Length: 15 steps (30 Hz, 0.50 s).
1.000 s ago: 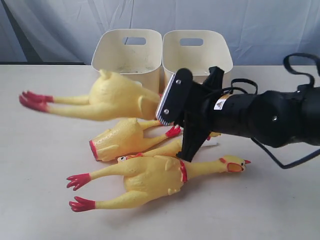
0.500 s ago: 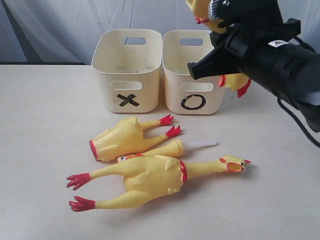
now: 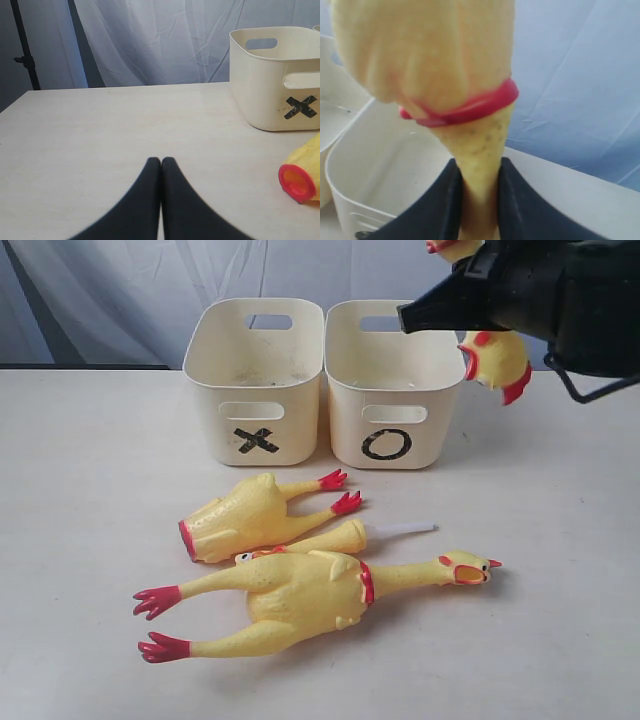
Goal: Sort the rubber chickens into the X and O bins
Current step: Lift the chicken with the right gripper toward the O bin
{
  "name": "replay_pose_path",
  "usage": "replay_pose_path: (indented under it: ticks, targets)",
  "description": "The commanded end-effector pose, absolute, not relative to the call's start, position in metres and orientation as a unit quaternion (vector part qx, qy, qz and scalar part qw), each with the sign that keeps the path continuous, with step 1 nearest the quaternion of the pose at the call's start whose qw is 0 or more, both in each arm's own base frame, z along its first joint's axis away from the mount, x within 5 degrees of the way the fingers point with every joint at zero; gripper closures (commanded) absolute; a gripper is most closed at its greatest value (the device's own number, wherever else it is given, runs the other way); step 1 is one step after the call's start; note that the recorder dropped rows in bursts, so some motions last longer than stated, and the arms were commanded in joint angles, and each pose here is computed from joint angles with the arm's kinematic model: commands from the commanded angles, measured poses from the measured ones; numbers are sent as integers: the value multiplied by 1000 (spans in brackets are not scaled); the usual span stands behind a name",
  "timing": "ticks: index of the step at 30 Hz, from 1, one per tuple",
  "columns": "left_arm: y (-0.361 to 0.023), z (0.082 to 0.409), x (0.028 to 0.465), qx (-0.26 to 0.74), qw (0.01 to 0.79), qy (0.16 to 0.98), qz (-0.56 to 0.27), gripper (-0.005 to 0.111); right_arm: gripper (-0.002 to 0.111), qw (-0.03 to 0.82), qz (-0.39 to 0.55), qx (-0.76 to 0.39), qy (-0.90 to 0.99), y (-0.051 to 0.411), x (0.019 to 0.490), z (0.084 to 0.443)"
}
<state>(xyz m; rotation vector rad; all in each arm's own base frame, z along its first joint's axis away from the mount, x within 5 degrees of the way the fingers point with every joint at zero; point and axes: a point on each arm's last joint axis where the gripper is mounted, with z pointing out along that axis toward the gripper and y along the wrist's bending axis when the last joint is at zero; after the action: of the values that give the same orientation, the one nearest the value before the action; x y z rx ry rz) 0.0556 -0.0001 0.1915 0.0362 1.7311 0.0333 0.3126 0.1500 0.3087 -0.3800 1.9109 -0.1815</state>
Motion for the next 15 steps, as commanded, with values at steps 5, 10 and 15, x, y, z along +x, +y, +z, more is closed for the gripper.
replay_pose_path:
  ticks: [5,10,15]
  targets:
    - [0,192,56,14,654,756,14,107,109,520,-197,-205,806,147,334,300]
    - [0,192,56,14,654,756,14,107,109,457,-294,-177,821,137,343,270]
    - [0,192,56,14,654,756,14,107,109,457,-275,-196,823,144,346,263]
